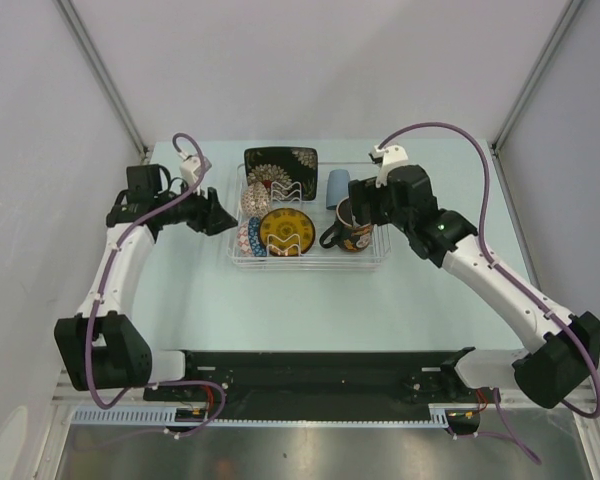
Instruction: Load the mixed dishes into the dish rack
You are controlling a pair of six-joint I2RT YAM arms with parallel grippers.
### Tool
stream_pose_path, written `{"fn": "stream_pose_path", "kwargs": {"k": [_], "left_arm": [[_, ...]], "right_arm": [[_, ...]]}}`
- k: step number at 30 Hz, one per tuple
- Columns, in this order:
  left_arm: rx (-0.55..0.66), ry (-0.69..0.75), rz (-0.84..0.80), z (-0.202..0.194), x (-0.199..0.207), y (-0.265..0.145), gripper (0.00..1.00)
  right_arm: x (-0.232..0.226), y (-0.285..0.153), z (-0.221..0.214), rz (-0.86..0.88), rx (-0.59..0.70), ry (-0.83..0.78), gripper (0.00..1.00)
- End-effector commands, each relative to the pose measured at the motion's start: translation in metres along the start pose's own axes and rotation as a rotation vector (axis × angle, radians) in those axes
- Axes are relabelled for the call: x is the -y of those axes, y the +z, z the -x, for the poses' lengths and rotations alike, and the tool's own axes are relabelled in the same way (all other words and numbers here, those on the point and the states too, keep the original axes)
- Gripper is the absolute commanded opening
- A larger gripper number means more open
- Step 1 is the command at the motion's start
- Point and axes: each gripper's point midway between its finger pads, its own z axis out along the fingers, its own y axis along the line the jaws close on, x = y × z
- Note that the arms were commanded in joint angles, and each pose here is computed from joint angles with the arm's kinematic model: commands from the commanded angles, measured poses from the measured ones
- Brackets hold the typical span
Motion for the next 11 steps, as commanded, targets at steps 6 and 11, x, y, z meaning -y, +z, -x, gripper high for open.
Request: {"fn": "stream_pose_path", "kwargs": {"k": [6, 11], "left_arm": [[0.066, 0.043, 0.016, 0.0318, 0.0115, -0.004, 0.66], [0.071, 0.044, 0.026, 0.0333, 0.0117, -0.0063, 0.66]], "right_arm": [[-0.0035, -0.0164, -0.0082, -0.027, -0.022, 0.14, 1.0], [-0.0071, -0.018, -0.0064, -0.022, -0.014, 0.124, 1.0]]}}
